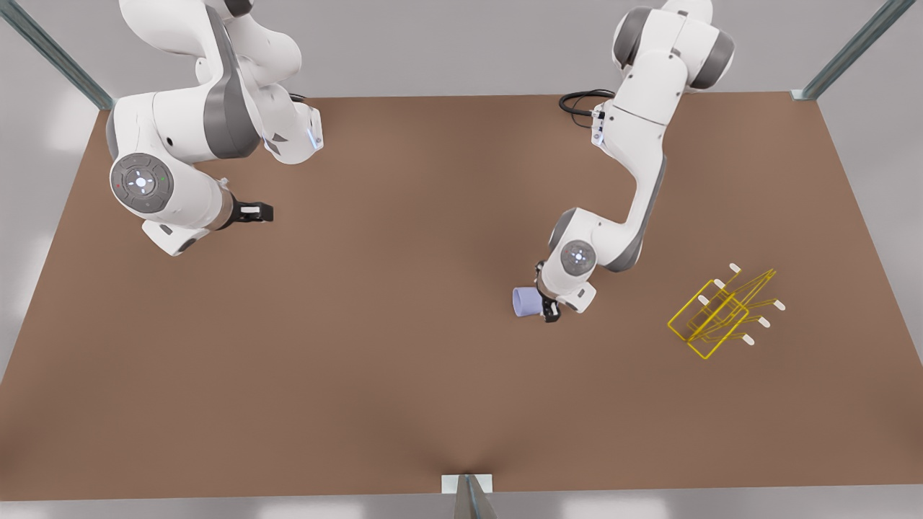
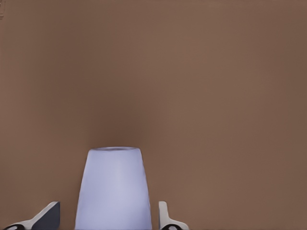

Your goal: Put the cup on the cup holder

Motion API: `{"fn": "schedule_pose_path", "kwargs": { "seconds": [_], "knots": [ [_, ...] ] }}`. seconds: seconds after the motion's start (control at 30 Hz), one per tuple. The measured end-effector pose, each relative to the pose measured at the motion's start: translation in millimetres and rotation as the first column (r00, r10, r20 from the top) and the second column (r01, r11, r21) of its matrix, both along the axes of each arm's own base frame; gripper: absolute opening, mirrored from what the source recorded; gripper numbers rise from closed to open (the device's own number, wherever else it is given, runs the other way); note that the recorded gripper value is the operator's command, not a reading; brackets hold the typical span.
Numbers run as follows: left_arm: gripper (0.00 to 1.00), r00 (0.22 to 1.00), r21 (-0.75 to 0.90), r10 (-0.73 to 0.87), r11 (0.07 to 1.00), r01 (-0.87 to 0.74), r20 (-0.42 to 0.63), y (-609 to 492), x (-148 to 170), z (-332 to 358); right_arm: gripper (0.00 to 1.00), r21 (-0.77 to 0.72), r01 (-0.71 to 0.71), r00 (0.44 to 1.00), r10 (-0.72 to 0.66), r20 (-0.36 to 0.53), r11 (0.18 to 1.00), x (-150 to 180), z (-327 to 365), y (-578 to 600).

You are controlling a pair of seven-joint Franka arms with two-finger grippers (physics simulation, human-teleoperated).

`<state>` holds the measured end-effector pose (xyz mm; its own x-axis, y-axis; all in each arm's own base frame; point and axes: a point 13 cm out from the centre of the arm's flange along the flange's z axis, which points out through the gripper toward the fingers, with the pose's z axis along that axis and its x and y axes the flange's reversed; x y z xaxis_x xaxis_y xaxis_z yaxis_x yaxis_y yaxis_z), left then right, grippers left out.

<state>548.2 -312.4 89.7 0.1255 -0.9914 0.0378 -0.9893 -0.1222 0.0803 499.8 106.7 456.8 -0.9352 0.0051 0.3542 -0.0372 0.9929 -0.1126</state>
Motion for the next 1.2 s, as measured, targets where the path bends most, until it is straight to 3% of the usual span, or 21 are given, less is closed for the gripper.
{"fn": "schedule_pose_path", "kwargs": {
  "seconds": [0.8,0.83,0.93,1.0,1.2],
  "knots": [
    [1.0,0.992,0.009,0.127,0.992,-0.127,-0.009,-15,-14,-54,1.0,-0.019,0.049,0.999,-0.048,0.007,0.999,-1,-1,6],
    [0.96,0.992,0.009,0.13,0.992,-0.13,-0.01,-16,-14,-56,1.0,-0.02,0.05,0.999,-0.05,0.007,0.999,-1,-1,6],
    [0.96,0.991,0.01,0.137,0.991,-0.137,-0.011,-16,-15,-58,1.0,-0.021,0.053,0.999,-0.052,0.006,0.998,-1,-2,7],
    [0.66,0.99,0.008,0.141,0.99,-0.141,-0.01,-17,-14,-58,1.0,-0.021,0.054,0.999,-0.054,0.005,0.998,0,-3,7],
    [0.64,0.988,-0.015,0.151,0.988,-0.151,0.011,-19,-5,-38,1.0,-0.021,0.058,0.998,-0.058,0.005,0.998,0,-3,6]
  ]
}}
